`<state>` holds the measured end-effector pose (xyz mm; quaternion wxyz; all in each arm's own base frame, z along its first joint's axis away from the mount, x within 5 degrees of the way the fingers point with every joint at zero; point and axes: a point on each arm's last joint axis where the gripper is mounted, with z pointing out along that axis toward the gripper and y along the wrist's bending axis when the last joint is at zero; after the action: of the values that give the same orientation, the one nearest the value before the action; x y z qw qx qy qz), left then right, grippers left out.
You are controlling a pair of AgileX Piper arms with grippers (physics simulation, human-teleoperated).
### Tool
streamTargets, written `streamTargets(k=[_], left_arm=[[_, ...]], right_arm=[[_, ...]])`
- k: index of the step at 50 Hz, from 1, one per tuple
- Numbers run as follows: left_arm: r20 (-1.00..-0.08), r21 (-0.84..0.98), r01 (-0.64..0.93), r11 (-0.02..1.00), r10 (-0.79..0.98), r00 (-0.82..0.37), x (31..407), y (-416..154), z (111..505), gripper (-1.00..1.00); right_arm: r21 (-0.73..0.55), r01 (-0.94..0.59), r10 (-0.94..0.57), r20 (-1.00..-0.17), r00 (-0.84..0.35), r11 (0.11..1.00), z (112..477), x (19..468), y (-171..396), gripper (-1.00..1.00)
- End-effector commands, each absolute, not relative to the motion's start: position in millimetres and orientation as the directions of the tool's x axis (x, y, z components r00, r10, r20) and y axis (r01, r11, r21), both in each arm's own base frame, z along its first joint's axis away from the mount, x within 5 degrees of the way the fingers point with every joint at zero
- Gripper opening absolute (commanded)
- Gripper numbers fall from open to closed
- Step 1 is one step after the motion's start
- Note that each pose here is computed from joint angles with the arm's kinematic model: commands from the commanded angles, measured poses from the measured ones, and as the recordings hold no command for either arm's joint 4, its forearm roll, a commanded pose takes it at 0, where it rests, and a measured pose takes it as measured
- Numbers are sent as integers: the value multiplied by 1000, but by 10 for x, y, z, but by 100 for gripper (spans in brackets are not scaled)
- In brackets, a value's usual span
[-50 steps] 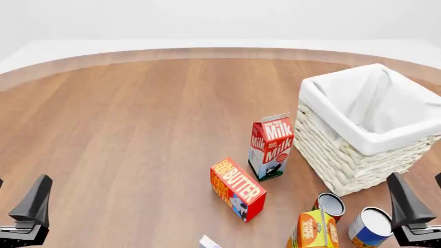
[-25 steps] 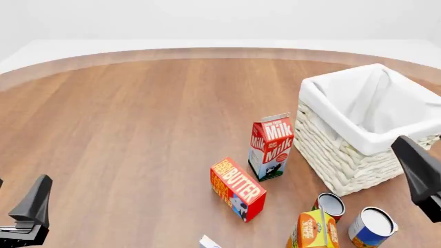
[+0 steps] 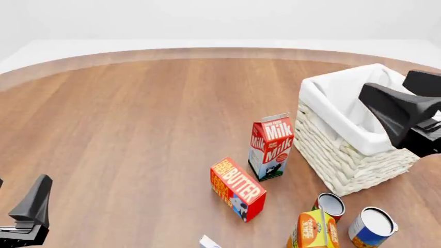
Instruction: Pick up the cream cheese box and the butter, and put them in the basket.
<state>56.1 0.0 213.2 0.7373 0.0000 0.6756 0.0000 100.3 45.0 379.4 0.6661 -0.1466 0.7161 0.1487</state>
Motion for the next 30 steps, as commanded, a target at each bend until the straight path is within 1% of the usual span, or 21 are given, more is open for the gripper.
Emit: streamTargets(k=[1, 9, 26, 28, 30], left_arm=[[-996, 0, 0, 1000, 0, 87, 561, 0, 2132, 100], [-996, 0, 0, 1000, 0, 87, 561, 0, 2132, 100], [-996, 0, 0, 1000, 0, 87, 561, 0, 2132, 100], [-996, 0, 0, 1000, 0, 87, 561, 0, 2132, 100], [-996, 0, 0, 1000, 0, 87, 561, 0, 2132, 100]], right_arm=[[14, -476, -46, -992, -114, 879, 3980, 1202, 654, 100], [28, -494, -51, -988, -146, 869, 4024, 1284, 738, 100], [58, -530, -61, -977, -204, 846, 3986, 1326, 854, 100], [69, -529, -56, -974, -218, 846, 4016, 1349, 873, 100], [84, -535, -68, -963, -260, 841, 3936, 1395, 931, 100]])
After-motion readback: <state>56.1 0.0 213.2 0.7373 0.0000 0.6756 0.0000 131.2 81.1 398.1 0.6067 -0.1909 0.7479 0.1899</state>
